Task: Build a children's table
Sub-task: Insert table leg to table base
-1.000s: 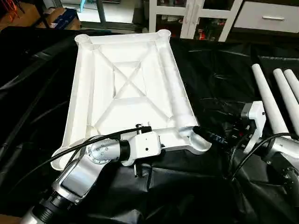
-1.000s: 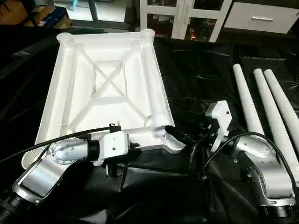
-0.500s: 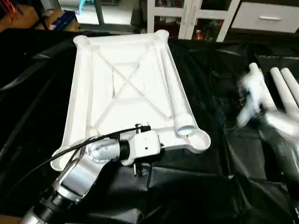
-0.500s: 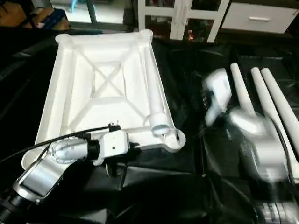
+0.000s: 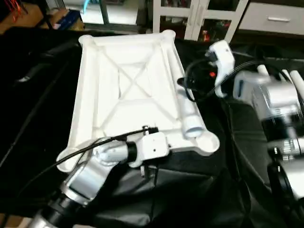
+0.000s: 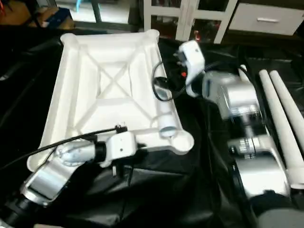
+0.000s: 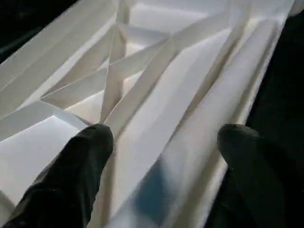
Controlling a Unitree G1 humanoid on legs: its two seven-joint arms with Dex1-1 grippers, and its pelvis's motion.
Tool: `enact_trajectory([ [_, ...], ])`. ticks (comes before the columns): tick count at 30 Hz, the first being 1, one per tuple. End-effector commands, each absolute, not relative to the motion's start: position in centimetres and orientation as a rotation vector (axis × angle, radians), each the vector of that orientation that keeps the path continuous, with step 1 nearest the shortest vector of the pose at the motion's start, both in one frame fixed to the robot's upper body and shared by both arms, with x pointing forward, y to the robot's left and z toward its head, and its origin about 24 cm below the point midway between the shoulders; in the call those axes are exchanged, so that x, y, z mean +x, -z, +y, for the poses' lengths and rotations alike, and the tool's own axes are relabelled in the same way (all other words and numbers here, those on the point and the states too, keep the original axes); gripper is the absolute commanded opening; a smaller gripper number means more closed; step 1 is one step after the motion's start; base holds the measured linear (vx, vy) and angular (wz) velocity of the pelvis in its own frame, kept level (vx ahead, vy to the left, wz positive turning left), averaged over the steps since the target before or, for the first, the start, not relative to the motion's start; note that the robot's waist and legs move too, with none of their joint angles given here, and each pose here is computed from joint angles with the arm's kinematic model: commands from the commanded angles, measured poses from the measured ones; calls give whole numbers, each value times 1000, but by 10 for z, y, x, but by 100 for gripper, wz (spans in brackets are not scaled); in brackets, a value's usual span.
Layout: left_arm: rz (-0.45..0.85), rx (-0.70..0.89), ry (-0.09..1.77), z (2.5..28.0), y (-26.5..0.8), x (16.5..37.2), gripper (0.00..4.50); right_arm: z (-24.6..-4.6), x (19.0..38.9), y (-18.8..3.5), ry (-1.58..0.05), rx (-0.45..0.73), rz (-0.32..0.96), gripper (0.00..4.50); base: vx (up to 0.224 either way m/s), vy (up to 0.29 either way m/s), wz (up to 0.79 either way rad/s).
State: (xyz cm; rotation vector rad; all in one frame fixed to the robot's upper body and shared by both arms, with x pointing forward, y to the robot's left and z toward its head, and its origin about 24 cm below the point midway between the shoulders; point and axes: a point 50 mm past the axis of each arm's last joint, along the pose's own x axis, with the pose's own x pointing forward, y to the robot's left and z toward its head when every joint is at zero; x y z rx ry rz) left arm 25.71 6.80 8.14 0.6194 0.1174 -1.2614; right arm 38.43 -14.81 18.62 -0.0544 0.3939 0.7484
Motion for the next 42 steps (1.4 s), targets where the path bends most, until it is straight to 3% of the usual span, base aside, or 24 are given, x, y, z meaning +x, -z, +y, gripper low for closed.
enact_trajectory([
  [1, 182, 577, 1325, 63, -69, 247, 88, -148, 384, -186, -760, -59, 456, 400, 0, 0, 0],
  [11, 152, 570, 1306, 69, -81, 250, 154, -144, 391, -167, -727, -177, 748, 400, 0, 0, 0],
  [13, 144, 567, 1294, 70, -83, 251, 188, -144, 391, -164, -721, -161, 774, 400, 0, 0, 0],
  [20, 79, 470, 1249, 75, -101, 257, 192, -144, 389, -150, -705, -103, 867, 400, 0, 0, 0],
  [30, 14, 370, 1202, 89, -126, 266, 192, -156, 389, -139, -651, -102, 913, 299, 0, 0, 0],
  [37, -3, 364, 1152, 92, -131, 272, 192, -170, 384, -131, -621, 15, 944, 258, 0, 0, 0],
  [42, -13, 353, 1123, 93, -133, 276, 192, -176, 383, -131, -613, 18, 946, 236, 0, 0, 0],
])
